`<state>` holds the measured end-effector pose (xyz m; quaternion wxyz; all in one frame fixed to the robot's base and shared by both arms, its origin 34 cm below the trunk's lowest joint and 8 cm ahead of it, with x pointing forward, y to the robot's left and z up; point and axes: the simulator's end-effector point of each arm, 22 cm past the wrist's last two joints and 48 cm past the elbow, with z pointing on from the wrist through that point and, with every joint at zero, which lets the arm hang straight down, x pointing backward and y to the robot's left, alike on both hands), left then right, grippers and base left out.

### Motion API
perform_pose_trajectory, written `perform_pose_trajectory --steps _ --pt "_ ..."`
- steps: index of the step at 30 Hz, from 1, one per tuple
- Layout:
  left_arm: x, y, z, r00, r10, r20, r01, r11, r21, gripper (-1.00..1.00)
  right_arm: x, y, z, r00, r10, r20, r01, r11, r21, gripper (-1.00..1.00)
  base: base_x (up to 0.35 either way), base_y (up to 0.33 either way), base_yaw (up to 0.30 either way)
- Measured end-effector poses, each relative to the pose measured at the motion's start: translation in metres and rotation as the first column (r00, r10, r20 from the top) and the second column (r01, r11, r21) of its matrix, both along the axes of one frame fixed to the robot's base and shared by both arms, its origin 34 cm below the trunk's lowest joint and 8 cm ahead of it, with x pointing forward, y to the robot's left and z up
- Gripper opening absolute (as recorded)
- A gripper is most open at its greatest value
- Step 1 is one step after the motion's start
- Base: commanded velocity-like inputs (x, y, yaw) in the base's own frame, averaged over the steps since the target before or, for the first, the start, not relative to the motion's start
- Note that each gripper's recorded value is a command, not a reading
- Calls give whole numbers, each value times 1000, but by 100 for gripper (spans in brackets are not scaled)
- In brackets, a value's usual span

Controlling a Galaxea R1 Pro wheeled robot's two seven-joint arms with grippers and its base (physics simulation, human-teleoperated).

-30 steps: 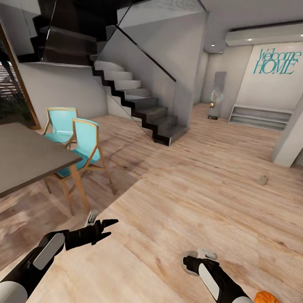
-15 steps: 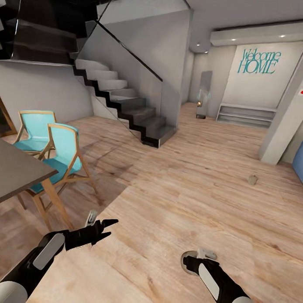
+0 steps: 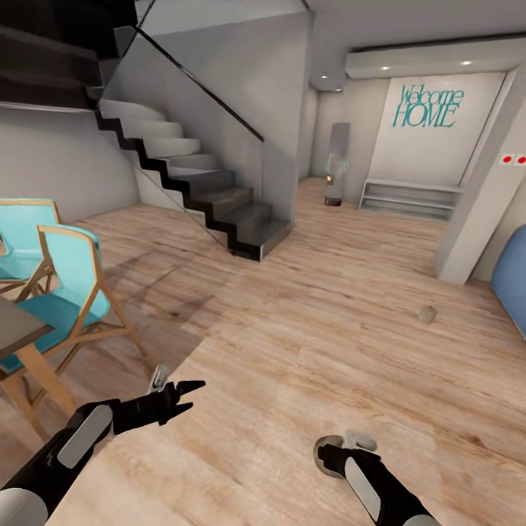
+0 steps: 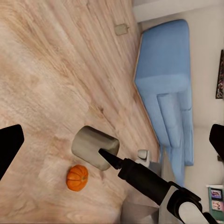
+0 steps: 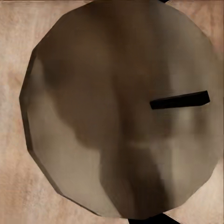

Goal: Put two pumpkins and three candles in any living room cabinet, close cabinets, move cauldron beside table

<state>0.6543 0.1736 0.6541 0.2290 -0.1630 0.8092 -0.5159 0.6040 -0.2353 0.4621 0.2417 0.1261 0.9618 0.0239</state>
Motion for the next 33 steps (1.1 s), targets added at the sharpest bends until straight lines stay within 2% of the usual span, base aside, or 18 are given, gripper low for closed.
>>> perform_pose_trajectory --steps 8,19,33 --pt "0 0 0 1000 1 0 -1 1000 0 100 0 0 0 1000 0 0 0 1000 0 -100 341 96 -238" --pt "-1 1 -2 1000 2 -6 -2 1000 2 100 0 0 0 1000 0 0 0 1000 0 -100 341 119 -56" --pt "-1 1 -2 1000 2 -6 -2 1000 1 100 0 0 0 1000 0 0 0 1000 0 -100 341 87 -247"
